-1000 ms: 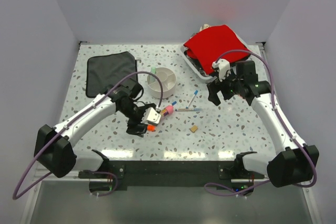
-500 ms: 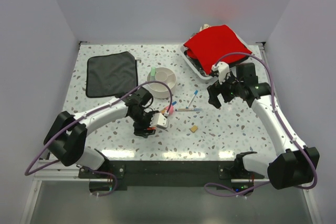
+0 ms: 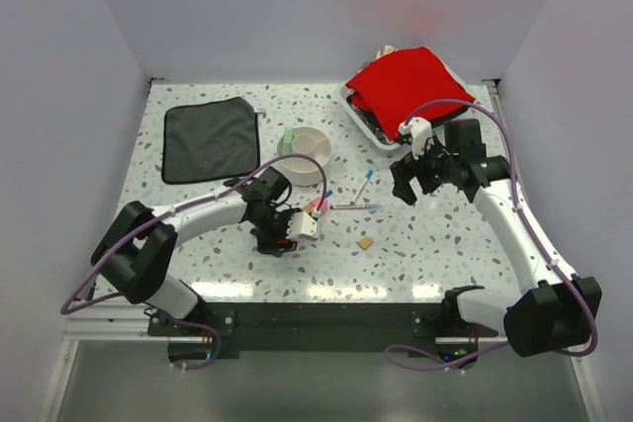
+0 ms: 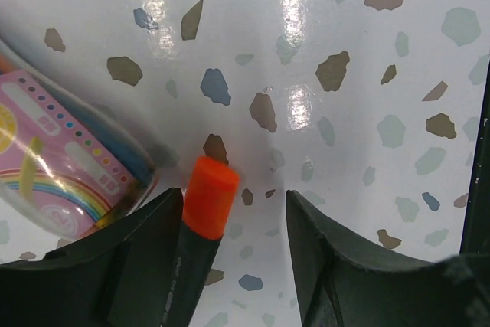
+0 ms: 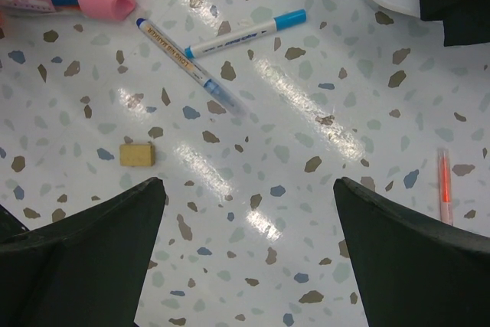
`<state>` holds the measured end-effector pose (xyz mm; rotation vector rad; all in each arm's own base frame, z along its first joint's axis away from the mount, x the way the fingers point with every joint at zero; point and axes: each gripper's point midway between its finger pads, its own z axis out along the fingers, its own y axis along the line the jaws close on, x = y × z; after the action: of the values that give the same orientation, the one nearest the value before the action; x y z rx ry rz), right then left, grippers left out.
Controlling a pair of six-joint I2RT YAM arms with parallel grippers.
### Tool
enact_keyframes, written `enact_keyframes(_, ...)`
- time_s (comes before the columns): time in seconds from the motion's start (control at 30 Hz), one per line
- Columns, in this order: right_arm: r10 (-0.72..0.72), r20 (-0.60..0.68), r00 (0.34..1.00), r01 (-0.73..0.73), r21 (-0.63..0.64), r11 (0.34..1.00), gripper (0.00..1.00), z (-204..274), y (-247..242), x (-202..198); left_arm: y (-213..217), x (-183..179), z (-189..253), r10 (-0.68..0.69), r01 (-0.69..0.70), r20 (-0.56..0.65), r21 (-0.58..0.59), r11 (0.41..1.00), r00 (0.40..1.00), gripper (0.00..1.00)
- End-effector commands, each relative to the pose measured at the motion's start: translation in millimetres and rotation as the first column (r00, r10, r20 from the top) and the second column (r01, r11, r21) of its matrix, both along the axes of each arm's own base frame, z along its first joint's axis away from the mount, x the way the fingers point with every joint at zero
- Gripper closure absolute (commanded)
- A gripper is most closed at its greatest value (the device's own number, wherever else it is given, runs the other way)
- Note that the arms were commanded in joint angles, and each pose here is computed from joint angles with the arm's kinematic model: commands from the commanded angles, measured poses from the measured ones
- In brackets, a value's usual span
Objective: Sort the stationery into containers
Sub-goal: Pick up the pen from the center of the board.
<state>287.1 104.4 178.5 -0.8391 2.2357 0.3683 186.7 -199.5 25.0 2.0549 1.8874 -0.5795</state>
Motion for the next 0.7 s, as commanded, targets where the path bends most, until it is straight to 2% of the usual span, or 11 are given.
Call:
enact_keyframes(0.0,0.006,0.005,1.000,-0.006,0.005,1.000,0.04,2,0,0,-3,-1,-9,-0.008,0.008,-0.013,-0.002,1.000,1.000,0.39)
enact_keyframes(0.17,0.005,0.000,1.000,-0.005,0.010,1.000,0.04,2,1,-2,-1,-2,-17,-0.008,0.008,-0.022,0.010,1.000,1.000,0.42)
enact_keyframes(0.37,0.001,0.002,1.000,-0.001,0.010,1.000,0.04,1,0,-1,7,-11,-19,-0.017,0.018,-0.041,0.028,0.999,0.999,0.60)
enact_keyframes(0.67,0.002,0.001,1.000,-0.002,0.013,1.000,0.04,-1,2,2,21,-21,-22,-0.050,0.051,-0.017,0.051,0.997,0.999,0.67)
